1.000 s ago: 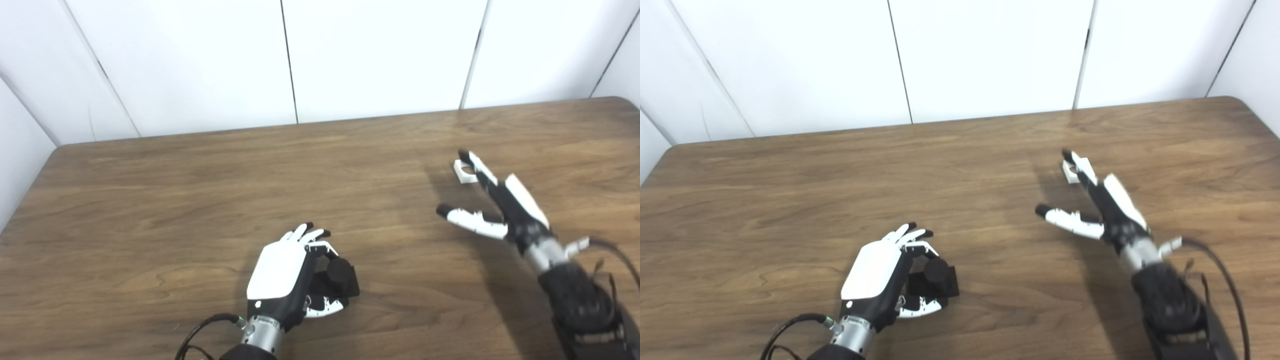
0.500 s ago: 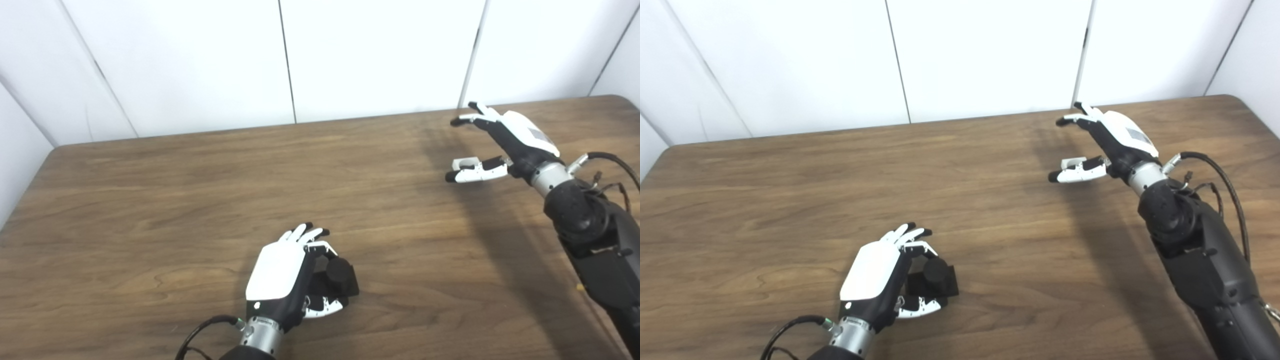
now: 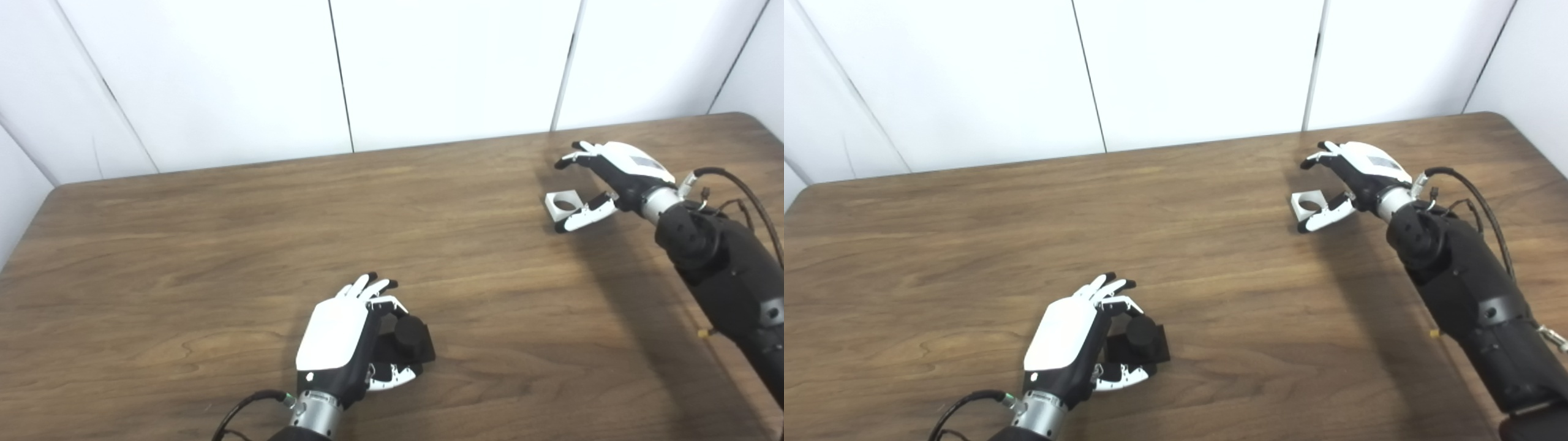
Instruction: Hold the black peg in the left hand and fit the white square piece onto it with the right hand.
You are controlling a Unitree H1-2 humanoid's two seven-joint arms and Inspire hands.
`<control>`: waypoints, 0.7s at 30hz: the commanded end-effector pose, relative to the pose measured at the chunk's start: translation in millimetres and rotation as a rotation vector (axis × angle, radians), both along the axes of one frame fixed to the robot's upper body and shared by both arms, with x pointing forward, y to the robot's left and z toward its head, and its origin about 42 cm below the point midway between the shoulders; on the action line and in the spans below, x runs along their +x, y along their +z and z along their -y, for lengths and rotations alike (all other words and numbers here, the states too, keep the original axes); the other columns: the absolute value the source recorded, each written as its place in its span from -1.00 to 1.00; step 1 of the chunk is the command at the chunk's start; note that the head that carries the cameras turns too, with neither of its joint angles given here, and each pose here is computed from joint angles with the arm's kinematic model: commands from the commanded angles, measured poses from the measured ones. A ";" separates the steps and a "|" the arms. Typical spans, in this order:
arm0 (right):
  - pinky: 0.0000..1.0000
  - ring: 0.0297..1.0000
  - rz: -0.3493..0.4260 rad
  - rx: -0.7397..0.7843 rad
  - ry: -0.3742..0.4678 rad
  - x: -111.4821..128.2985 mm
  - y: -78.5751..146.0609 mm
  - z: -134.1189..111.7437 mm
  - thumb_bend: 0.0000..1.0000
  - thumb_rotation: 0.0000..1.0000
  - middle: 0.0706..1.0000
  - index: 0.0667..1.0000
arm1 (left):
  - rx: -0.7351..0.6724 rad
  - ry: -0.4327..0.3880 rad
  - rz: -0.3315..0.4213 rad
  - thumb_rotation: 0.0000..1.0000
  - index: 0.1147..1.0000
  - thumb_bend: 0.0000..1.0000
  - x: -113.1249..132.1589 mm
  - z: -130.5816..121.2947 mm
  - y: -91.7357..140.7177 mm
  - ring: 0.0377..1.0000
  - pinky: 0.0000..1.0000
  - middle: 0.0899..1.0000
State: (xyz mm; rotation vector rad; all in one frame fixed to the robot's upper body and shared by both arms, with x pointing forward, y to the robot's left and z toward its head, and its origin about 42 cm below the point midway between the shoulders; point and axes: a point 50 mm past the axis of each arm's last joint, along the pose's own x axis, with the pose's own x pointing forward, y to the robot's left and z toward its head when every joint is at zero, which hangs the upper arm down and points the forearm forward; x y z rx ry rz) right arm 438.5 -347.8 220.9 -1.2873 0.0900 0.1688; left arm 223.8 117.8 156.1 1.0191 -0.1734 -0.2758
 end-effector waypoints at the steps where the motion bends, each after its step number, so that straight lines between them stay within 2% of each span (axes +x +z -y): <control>1: 1.00 1.00 0.097 -0.033 0.024 14.3 39.5 -0.6 0.83 -0.44 0.97 0.64 | 0.017 0.004 -0.049 -0.85 -0.15 0.05 -5.5 -0.8 -11.5 0.89 0.84 0.70; 8: 1.00 1.00 0.081 -0.057 0.024 21.7 40.5 0.0 0.82 -0.44 0.96 0.64 | 0.026 0.007 -0.048 -0.85 -0.15 0.05 -6.0 0.7 -10.9 0.88 0.83 0.70; 21: 1.00 1.00 0.032 -0.120 0.027 31.3 33.6 0.6 0.78 -0.46 0.91 0.48 | 0.025 0.011 -0.038 -0.85 -0.15 0.05 -4.8 0.9 -10.7 0.87 0.83 0.69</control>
